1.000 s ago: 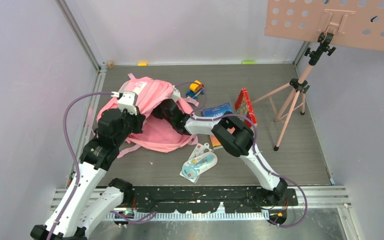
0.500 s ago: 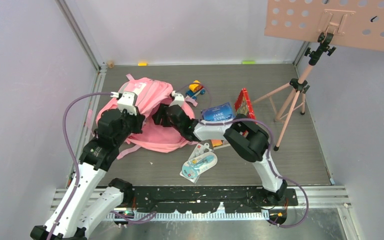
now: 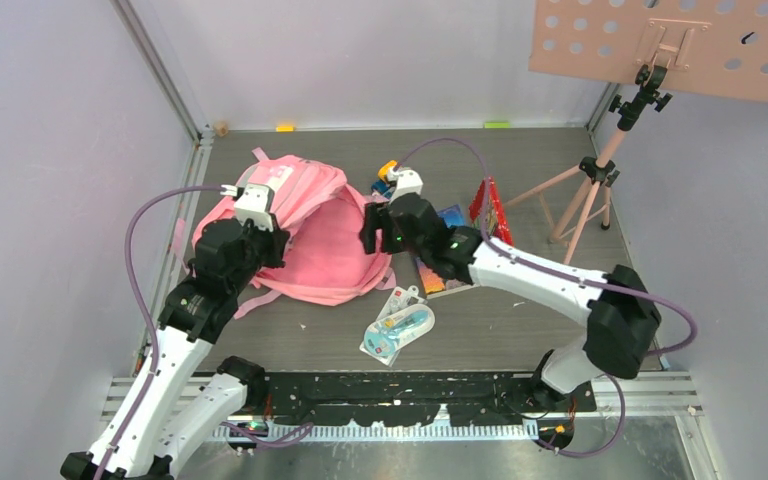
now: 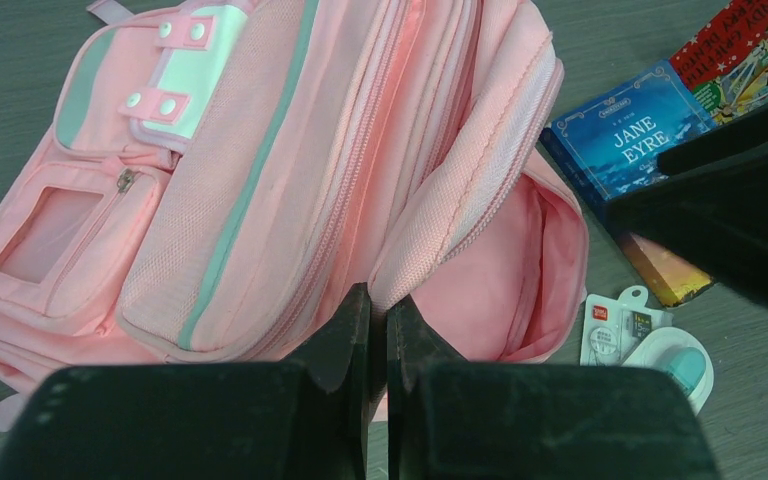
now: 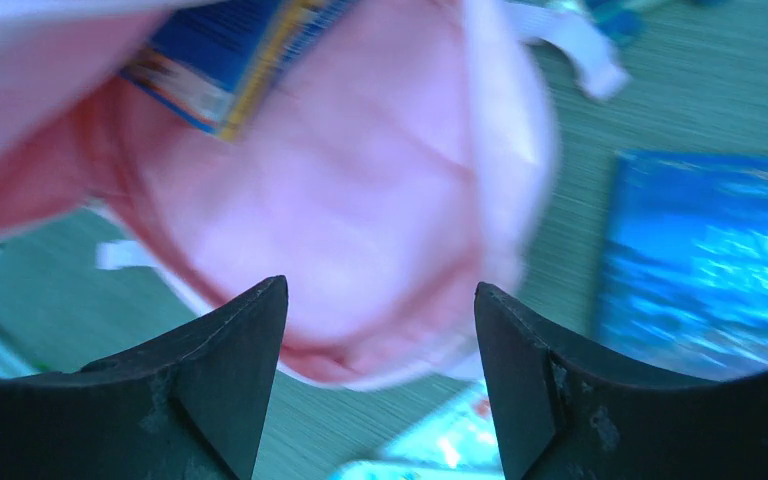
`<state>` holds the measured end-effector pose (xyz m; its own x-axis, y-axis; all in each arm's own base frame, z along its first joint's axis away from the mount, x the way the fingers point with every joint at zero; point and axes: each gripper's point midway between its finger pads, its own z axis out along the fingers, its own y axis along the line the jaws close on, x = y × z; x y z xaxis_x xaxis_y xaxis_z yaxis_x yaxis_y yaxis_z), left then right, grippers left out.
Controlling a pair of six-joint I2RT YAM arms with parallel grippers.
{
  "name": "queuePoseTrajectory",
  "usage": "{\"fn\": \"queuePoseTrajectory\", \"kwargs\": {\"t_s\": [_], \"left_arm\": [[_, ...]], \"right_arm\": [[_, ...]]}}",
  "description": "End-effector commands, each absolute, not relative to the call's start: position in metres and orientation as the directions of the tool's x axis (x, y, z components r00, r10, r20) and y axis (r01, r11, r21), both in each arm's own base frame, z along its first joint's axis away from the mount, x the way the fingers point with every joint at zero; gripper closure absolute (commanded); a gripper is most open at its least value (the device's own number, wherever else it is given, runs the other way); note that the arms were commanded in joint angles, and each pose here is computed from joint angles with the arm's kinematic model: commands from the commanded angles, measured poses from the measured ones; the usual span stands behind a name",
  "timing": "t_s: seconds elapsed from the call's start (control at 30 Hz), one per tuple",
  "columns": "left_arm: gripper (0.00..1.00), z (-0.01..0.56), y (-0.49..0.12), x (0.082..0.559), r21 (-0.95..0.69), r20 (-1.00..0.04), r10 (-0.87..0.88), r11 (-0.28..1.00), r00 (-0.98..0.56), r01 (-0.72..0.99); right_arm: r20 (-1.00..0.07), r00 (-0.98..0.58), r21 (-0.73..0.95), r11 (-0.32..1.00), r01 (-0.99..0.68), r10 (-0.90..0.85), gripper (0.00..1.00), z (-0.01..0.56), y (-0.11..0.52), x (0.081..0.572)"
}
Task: Pack the student bag
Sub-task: Place the book in the student bag, then pick up the book from the center of the board.
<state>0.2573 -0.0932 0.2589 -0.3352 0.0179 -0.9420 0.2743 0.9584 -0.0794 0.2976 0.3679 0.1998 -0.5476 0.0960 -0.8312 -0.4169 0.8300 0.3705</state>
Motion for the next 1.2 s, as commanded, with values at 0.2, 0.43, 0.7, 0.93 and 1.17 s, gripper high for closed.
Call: {"fn": "queuePoseTrajectory", "kwargs": {"t_s": [0.2, 0.43, 0.7, 0.93, 1.17], "left_arm": [[1.00, 0.299, -0.098, 0.265, -0.104, -0.978, -0.044, 0.951, -0.205, 0.292], [1.00, 0.297, -0.097, 0.266, -0.101, -0.977, -0.041, 0.953, -0.210, 0.286], [1.00, 0.297, -0.098, 0.266, -0.100, -0.976, -0.038, 0.952, -0.214, 0.288], [1.00, 0.297, -0.098, 0.266, -0.100, -0.976, -0.038, 0.953, -0.212, 0.287], [1.00, 0.298, -0.097, 0.265, -0.100, -0.977, -0.039, 0.953, -0.210, 0.287]], "right_arm": [[-0.748, -0.661, 0.013, 0.995, -0.103, -0.059, 0.23, 0.210, 0.164, 0.314], [-0.702, -0.712, -0.100, 0.992, 0.074, -0.018, 0.18, 0.206, 0.082, 0.320], [-0.671, -0.739, -0.080, 0.985, 0.151, 0.059, 0.16, 0.184, 0.055, 0.326], [-0.634, -0.766, 0.013, 0.992, 0.129, 0.107, 0.17, 0.157, 0.074, 0.331], [-0.611, -0.782, -0.003, 0.987, 0.160, 0.125, 0.24, 0.137, 0.072, 0.332]]}}
